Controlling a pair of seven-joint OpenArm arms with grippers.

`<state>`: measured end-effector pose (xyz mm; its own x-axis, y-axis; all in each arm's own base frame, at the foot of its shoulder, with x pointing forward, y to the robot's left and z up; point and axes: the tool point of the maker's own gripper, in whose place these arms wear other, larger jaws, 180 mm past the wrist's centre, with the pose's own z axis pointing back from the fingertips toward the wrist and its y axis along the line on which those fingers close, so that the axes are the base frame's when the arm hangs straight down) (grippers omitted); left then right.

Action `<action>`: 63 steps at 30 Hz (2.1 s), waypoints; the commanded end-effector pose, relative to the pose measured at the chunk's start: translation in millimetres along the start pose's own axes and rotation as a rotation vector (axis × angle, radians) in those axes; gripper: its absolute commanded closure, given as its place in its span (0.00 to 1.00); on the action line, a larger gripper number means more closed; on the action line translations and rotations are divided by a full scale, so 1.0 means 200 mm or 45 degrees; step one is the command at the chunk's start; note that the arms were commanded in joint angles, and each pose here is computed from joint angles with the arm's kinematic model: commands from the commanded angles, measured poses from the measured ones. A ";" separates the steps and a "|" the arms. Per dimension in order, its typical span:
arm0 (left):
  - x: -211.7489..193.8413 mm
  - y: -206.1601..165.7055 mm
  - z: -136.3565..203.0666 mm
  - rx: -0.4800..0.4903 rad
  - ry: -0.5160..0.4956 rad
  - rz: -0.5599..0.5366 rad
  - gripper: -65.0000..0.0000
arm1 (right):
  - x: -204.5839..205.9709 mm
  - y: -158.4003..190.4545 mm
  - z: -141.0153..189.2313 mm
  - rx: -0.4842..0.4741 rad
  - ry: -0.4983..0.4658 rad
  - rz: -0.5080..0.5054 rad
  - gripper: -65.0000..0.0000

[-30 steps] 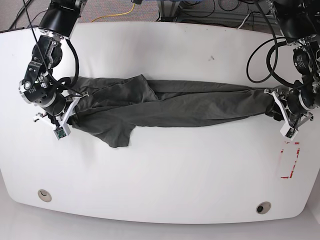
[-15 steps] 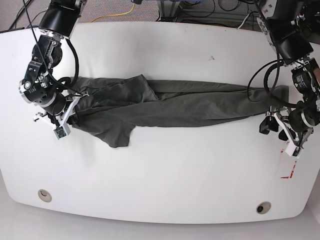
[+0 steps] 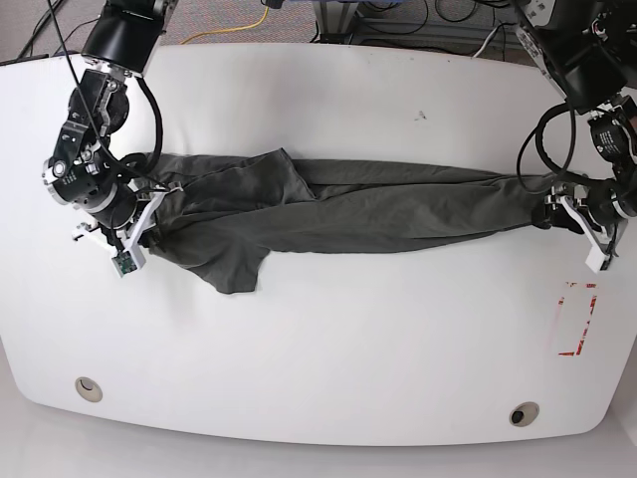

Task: Layout the t-shirt on the table in an organized manner, then fold the t-shirt properly
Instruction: 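Hold the shirt with the right gripper and adjust the left gripper's grip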

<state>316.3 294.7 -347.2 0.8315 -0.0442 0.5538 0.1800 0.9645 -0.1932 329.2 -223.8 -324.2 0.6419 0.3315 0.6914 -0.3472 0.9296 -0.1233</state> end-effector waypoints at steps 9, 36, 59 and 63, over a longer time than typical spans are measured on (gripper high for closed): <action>0.10 -0.02 -0.03 -0.055 -0.097 0.027 0.31 | 0.08 -0.01 0.02 -0.007 -0.070 0.010 0.90; 0.16 -0.19 -0.25 -0.234 -0.080 0.057 0.31 | 0.08 0.00 0.02 -0.004 -0.070 0.010 0.90; 0.02 -0.18 -0.19 -0.316 -0.052 0.115 0.32 | 0.08 0.00 0.02 -0.005 -0.072 0.010 0.90; 0.02 -0.13 -0.17 -0.289 -0.043 0.108 0.32 | 0.09 -0.01 0.02 -0.005 -0.074 0.011 0.90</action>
<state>320.1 246.6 -385.4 0.8615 0.0495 0.5053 0.2128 0.8684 -0.4480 329.4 -217.8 -325.9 0.6409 0.3275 0.6943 -0.3534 0.9288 -0.1119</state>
